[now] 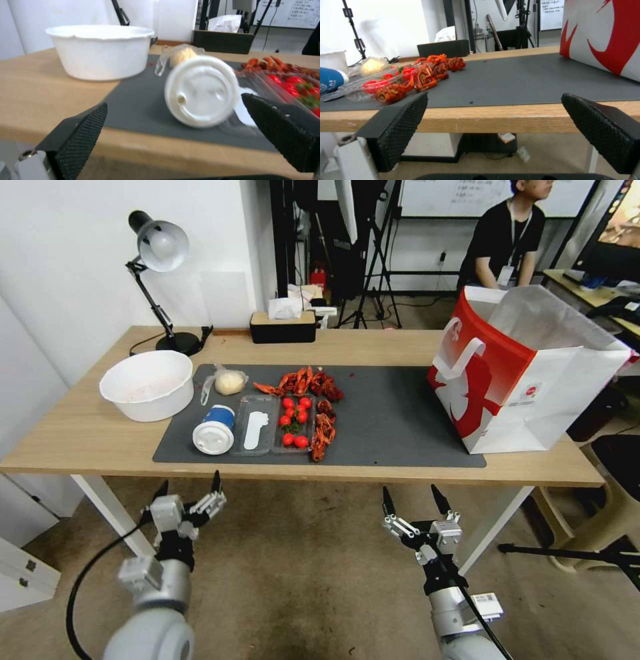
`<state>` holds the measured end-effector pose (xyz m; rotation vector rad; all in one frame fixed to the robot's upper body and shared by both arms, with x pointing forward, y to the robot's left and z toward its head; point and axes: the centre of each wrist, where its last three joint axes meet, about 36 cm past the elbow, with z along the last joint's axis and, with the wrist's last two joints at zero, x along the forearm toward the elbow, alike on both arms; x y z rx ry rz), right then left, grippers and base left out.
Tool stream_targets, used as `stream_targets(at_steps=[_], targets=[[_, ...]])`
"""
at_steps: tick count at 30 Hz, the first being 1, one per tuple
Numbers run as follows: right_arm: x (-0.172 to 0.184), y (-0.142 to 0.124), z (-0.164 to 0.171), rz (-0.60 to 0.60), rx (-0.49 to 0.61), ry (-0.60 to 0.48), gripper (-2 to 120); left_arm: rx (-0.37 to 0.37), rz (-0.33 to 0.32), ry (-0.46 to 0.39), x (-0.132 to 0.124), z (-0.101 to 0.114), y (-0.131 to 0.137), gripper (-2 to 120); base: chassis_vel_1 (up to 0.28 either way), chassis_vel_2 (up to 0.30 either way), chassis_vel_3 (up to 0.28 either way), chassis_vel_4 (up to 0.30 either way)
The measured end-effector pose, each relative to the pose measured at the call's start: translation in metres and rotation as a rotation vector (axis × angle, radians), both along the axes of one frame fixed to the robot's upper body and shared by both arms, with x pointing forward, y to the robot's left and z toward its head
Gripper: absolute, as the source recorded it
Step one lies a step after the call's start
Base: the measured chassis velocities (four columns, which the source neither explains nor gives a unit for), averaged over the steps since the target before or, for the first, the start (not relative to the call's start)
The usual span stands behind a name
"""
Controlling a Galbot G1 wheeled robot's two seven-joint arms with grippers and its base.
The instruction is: Pick up the trash from the table and place it into the takeout bag.
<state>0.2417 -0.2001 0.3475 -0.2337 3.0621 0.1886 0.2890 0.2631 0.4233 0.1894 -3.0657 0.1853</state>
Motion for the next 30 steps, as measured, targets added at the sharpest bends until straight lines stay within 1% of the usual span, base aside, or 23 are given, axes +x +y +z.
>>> stream_targets(at_steps=[4, 5, 7, 8, 9, 10, 11, 13, 15, 17, 19, 20, 21, 22, 23, 25, 27, 30], targets=[[0.000, 0.002, 0.000, 0.004, -0.006, 0.006, 100, 0.038, -0.023, -0.002, 0.021, 0.014, 0.016, 100, 0.000, 0.000, 0.000, 0.000], [0.000, 0.002, 0.000, 0.004, -0.006, 0.006, 100, 0.038, -0.023, -0.002, 0.021, 0.014, 0.016, 100, 0.000, 0.000, 0.000, 0.000], [-0.002, 0.002, -0.001, 0.005, -0.017, 0.018, 100, 0.032, -0.039, -0.018, 0.043, 0.033, 0.026, 100, 0.000, 0.000, 0.000, 0.000], [-0.003, 0.002, -0.001, 0.006, -0.020, 0.019, 100, 0.026, -0.043, -0.024, 0.048, 0.038, 0.028, 100, 0.000, 0.000, 0.000, 0.000], [-0.003, 0.002, -0.001, 0.006, -0.020, 0.019, 100, 0.026, -0.043, -0.024, 0.048, 0.038, 0.028, 100, 0.000, 0.000, 0.000, 0.000], [-0.003, 0.002, -0.002, 0.006, -0.023, 0.020, 100, 0.014, -0.049, -0.030, 0.054, 0.044, 0.029, 100, 0.000, 0.000, 0.000, 0.000], [-0.004, 0.002, -0.002, 0.007, -0.029, 0.023, 100, -0.028, -0.070, -0.028, 0.066, 0.055, 0.031, 100, 0.000, 0.000, 0.000, 0.000], [-0.004, 0.002, -0.002, 0.007, -0.031, 0.024, 100, -0.041, -0.076, -0.025, 0.068, 0.058, 0.031, 100, 0.000, 0.000, 0.000, 0.000], [-0.004, 0.002, -0.002, 0.002, -0.037, 0.036, 100, -0.126, -0.134, -0.001, 0.081, 0.070, 0.030, 100, 0.000, 0.000, 0.000, 0.000], [-0.004, 0.002, -0.002, 0.002, -0.038, 0.038, 100, -0.136, -0.141, 0.003, 0.082, 0.071, 0.030, 100, 0.000, 0.000, 0.000, 0.000], [-0.005, 0.003, -0.002, 0.002, -0.046, 0.043, 100, -0.211, -0.165, 0.039, 0.093, 0.077, 0.031, 100, 0.000, 0.000, 0.000, 0.000], [-0.005, 0.003, -0.002, 0.002, -0.046, 0.043, 100, -0.211, -0.165, 0.039, 0.093, 0.077, 0.031, 100, 0.000, 0.000, 0.000, 0.000], [-0.005, 0.004, -0.002, 0.002, -0.049, 0.045, 100, -0.253, -0.166, 0.069, 0.100, 0.077, 0.033, 100, 0.000, 0.000, 0.000, 0.000], [-0.005, 0.004, -0.002, 0.001, -0.050, 0.046, 100, -0.270, -0.164, 0.087, 0.105, 0.077, 0.034, 100, 0.000, 0.000, 0.000, 0.000], [-0.005, 0.004, -0.003, 0.000, -0.052, 0.047, 100, -0.274, -0.159, 0.110, 0.112, 0.076, 0.037, 100, 0.000, 0.000, 0.000, 0.000], [-0.005, 0.004, -0.003, 0.000, -0.052, 0.048, 100, -0.271, -0.157, 0.119, 0.114, 0.075, 0.037, 100, 0.000, 0.000, 0.000, 0.000], [-0.006, 0.003, -0.005, -0.003, -0.059, 0.055, 100, -0.251, -0.144, 0.160, 0.122, 0.071, 0.040, 100, 0.000, 0.000, 0.000, 0.000], [-0.006, 0.001, -0.007, -0.005, -0.064, 0.059, 100, -0.234, -0.139, 0.185, 0.125, 0.068, 0.040, 100, 0.000, 0.000, 0.000, 0.000]])
